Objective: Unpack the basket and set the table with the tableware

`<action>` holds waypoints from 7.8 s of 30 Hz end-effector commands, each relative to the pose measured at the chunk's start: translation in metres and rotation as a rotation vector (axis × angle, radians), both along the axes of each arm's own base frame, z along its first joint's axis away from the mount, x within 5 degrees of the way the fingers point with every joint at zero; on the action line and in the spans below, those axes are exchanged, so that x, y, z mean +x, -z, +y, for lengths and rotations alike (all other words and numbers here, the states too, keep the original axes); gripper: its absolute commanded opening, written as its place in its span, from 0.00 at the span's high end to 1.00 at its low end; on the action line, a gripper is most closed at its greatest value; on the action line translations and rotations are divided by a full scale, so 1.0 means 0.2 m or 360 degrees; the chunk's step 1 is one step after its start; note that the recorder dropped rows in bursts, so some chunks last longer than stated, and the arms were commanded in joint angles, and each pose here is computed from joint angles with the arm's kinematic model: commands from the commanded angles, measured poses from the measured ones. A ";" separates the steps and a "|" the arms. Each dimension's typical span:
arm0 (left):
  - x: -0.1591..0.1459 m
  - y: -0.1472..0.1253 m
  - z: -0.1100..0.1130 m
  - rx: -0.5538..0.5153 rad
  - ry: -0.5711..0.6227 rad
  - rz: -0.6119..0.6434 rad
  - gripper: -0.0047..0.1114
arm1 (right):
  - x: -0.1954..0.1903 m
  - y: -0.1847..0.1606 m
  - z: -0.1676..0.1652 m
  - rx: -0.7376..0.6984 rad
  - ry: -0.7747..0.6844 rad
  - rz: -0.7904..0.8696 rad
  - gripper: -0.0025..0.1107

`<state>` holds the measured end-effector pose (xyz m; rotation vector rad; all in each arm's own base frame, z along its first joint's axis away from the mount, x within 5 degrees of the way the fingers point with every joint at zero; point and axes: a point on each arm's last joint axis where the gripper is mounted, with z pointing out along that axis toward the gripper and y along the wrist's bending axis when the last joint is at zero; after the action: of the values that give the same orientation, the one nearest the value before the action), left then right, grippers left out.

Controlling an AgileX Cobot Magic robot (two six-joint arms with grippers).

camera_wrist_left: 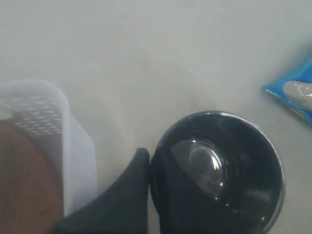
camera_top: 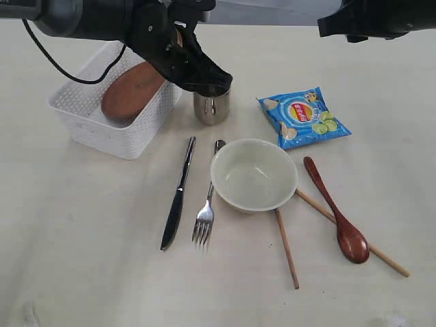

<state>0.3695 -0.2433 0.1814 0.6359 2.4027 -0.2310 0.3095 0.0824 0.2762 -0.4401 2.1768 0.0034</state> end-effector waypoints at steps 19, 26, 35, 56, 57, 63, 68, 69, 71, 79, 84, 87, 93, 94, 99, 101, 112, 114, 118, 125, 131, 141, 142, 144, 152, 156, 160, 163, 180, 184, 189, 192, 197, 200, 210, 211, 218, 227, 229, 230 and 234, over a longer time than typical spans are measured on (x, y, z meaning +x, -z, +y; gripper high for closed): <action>-0.06 -0.21 0.05 0.0045 0.0040 -0.0095 0.34 | 0.00 -0.03 -0.01 0.0008 0.0009 -0.0026 0.54; -0.14 -0.46 0.17 0.0311 0.0115 -0.0223 0.34 | 0.00 -0.02 -0.01 0.0009 0.0012 -0.0021 0.54; -0.33 -0.18 0.40 0.0906 0.0370 -0.0210 0.34 | 0.00 -0.02 -0.01 0.0009 0.0012 -0.0021 0.54; -0.33 -0.13 0.59 0.0917 0.0495 -0.0282 0.34 | 0.00 -0.02 -0.01 0.0050 0.0029 -0.0014 0.54; -0.31 -0.13 0.59 0.0940 0.0478 -0.0261 0.34 | 0.00 -0.02 -0.01 0.0050 0.0029 -0.0014 0.54; -0.27 -0.11 0.57 0.0990 0.0530 -0.0263 0.34 | 0.00 -0.02 -0.01 0.0050 0.0029 -0.0014 0.54; -0.26 -0.12 0.56 0.0997 0.0559 -0.0310 0.34 | 0.00 -0.02 -0.01 0.0041 0.0022 -0.0016 0.54; -0.26 -0.12 0.56 0.0985 0.0544 -0.0306 0.34 | 0.00 -0.02 -0.01 0.0041 0.0022 -0.0016 0.54; -0.26 -0.12 0.56 0.0950 0.0522 -0.0304 0.34 | 0.00 -0.03 -0.01 0.0044 0.0021 -0.0022 0.54; -0.28 -0.11 0.56 0.0898 0.0450 -0.0210 0.34 | 0.00 -0.03 -0.01 0.0047 0.0020 -0.0029 0.54; -0.28 -0.07 0.56 0.0957 0.0534 -0.0173 0.34 | 0.00 -0.03 -0.01 0.0047 0.0020 -0.0029 0.54; -0.28 -0.04 0.55 0.0974 0.0609 -0.0149 0.34 | 0.00 -0.03 -0.01 0.0047 0.0020 -0.0029 0.54; -0.30 -0.02 0.50 0.0889 0.0755 -0.0134 0.34 | 0.01 -0.02 0.00 0.0048 0.0018 -0.0032 0.54; -0.30 -0.02 0.50 0.0868 0.0774 -0.0124 0.34 | 0.01 -0.03 0.00 0.0047 0.0015 -0.0038 0.54; -0.32 -0.02 0.48 0.0827 0.0860 -0.0040 0.34 | 0.01 -0.03 0.00 0.0045 0.0012 -0.0040 0.54; -0.32 -0.04 0.48 0.0818 0.0860 -0.0009 0.34 | 0.01 -0.03 0.00 0.0045 0.0012 -0.0040 0.54; -0.28 0.01 0.46 0.0829 0.0889 0.0003 0.34 | 0.01 -0.03 0.00 0.0045 0.0012 -0.0040 0.54; -0.26 0.05 0.44 0.0827 0.0901 -0.0031 0.34 | 0.01 -0.03 0.00 0.0045 0.0012 -0.0040 0.54; -0.20 0.07 0.40 0.0776 0.0887 -0.0227 0.34 | 0.01 -0.03 0.00 0.0045 0.0012 -0.0040 0.54; -0.19 0.08 0.41 0.0768 0.0877 -0.0261 0.36 | 0.01 -0.03 0.00 0.0048 0.0011 -0.0048 0.54; -0.18 0.08 0.43 0.0775 0.0862 -0.0239 0.62 | 0.01 -0.03 0.00 0.0056 0.0017 -0.0045 0.54; -0.19 0.04 0.44 0.0783 0.0863 -0.0272 0.96 | 0.01 -0.03 0.00 0.0058 0.0016 -0.0050 0.54; -0.19 0.02 0.44 0.0779 0.0857 -0.0294 0.96 | 0.01 -0.03 0.00 0.0059 0.0015 -0.0054 0.54; -0.20 -0.05 0.44 0.0768 0.0839 -0.0346 0.96 | 0.01 -0.03 0.00 0.0062 0.0013 -0.0061 0.54; -0.32 -0.45 0.49 0.0671 0.0714 -0.0656 0.96 | 0.01 -0.03 0.00 0.0067 0.0011 -0.0074 0.54; -0.38 -0.50 0.41 0.0661 0.0819 -0.0778 0.96 | 0.01 -0.03 -0.01 0.0044 0.0014 -0.0042 0.54; -0.43 -0.50 0.21 0.0621 0.1023 -0.0990 0.96 | 0.02 0.02 -0.04 -0.0010 0.0040 0.0040 0.54; -0.44 -0.49 0.10 0.0617 0.1121 -0.1054 0.96 | 0.12 0.20 -0.06 -0.0040 0.0088 0.0205 0.54; -0.40 -0.47 0.02 0.0633 0.1189 -0.1099 0.96 | 0.34 0.73 0.01 -0.0015 0.0124 0.0741 0.48; -0.40 -0.47 0.02 0.0633 0.1189 -0.1099 0.96 | 0.35 0.77 0.01 -0.0021 0.0123 0.0755 0.58; -0.40 -0.48 0.02 0.0621 0.1182 -0.1114 0.96 | 0.35 0.77 0.01 -0.0021 0.0123 0.0756 0.59; -0.40 -0.48 0.02 0.0621 0.1182 -0.1114 0.96 | 0.35 0.77 0.01 -0.0020 0.0125 0.0767 0.65; -0.40 -0.48 0.01 0.0608 0.1174 -0.1117 0.96 | 0.35 0.77 0.01 -0.0021 0.0126 0.0771 0.91; -0.40 -0.47 0.01 0.0608 0.1175 -0.1114 0.96 | 0.35 0.77 0.01 -0.0026 0.0119 0.0770 0.98; -0.36 -0.36 -0.06 0.0586 0.1222 -0.1125 0.96 | 0.35 0.59 0.00 -0.0019 0.0091 0.0613 0.98; -0.36 -0.35 -0.08 0.0582 0.1233 -0.1141 0.96 | 0.34 0.56 0.00 -0.0013 0.0090 0.0590 0.98; -0.39 -0.34 -0.16 0.0563 0.1299 -0.1171 0.96 | 0.33 0.45 -0.03 -0.0036 0.0079 0.0497 0.98; -0.33 -0.20 -0.26 0.0581 0.1352 -0.1095 0.96 | 0.32 0.29 -0.25 0.0035 0.0283 0.0408 0.98; -0.32 -0.15 -0.28 0.0589 0.1373 -0.1072 0.96 | 0.31 0.25 -0.28 0.0046 0.0314 0.0380 0.98; -0.32 -0.14 -0.30 0.0589 0.1379 -0.1068 0.96 | 0.30 0.23 -0.29 0.0051 0.0325 0.0368 0.98; -0.35 -0.12 -0.38 0.0576 0.1440 -0.1078 0.96 | 0.28 0.17 -0.30 0.0061 0.0330 0.0314 0.98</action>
<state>0.3053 -0.3050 0.1995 1.6391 1.4420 0.0785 0.3690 0.0246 0.2329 -0.2079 2.4253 -0.0204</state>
